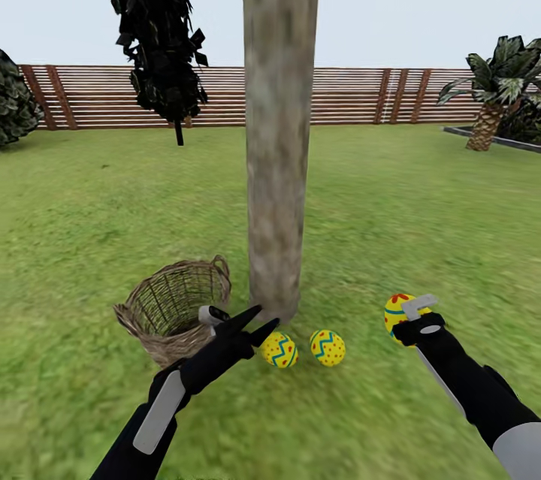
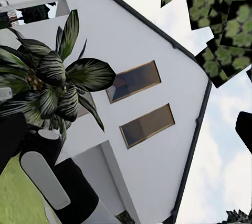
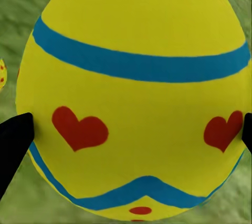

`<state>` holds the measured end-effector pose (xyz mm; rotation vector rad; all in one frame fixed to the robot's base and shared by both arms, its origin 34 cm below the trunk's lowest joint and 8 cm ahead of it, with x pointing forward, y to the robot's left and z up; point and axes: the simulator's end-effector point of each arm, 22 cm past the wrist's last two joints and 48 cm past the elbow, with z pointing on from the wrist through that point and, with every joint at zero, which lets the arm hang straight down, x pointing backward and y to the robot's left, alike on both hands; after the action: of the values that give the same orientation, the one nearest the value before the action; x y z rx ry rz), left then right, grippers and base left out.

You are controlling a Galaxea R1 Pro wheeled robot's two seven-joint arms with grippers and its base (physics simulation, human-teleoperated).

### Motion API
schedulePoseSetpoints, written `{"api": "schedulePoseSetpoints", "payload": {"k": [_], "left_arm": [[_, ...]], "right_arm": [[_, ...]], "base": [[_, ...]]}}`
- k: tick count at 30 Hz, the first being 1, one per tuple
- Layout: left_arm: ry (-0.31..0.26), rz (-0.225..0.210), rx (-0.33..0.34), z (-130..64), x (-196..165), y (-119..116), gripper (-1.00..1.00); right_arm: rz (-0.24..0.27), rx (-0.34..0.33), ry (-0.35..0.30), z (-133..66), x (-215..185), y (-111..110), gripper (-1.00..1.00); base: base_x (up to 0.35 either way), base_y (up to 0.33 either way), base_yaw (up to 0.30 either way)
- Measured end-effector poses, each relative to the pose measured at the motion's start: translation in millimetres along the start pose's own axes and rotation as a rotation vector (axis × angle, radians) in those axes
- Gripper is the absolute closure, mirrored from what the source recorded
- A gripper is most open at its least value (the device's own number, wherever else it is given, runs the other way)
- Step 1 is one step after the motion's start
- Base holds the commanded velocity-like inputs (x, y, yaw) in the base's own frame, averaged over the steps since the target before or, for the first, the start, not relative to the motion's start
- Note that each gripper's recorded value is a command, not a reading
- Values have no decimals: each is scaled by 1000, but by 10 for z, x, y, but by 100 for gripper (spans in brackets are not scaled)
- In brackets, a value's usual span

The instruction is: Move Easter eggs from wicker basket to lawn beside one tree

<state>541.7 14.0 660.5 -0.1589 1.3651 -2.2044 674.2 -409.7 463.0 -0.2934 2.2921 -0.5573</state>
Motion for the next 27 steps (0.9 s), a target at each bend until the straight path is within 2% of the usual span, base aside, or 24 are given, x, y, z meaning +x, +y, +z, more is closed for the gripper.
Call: {"api": "schedulePoseSetpoints", "payload": {"k": [4,7,14,15,16,18,20,24,25,27], "left_arm": [[1,0,0,2,3,-3,-100],[1,0,0,1,4,1,-100],[-1,-4,4,24,17,1,-100],[-1,-4,-1,26,17,14,-100],[1,-5,-36,31,26,90,-100],[36,-12,-82,96,164,212,-100],[48,1,-92,148,240,252,-100],[59,7,-94,185,297,267,-100],[60,6,-92,199,307,265,-100],[61,4,-87,228,328,259,-100]], "right_arm": [[1,-2,4,2,15,13,100],[8,-20,11,9,27,139,100],[10,-28,22,23,72,167,100],[8,-29,40,51,152,174,100],[5,-30,58,99,269,182,100],[5,-36,77,161,413,231,100],[7,-45,84,178,460,299,100],[14,-55,51,240,496,342,100],[21,-69,20,300,546,381,100],[27,-123,16,361,677,550,100]], "base": [[0,0,285],[0,0,289],[209,-116,39],[286,-191,0],[286,-192,0],[287,-194,0],[287,-195,0],[287,-195,0],[287,-195,0],[274,-157,0]]}}
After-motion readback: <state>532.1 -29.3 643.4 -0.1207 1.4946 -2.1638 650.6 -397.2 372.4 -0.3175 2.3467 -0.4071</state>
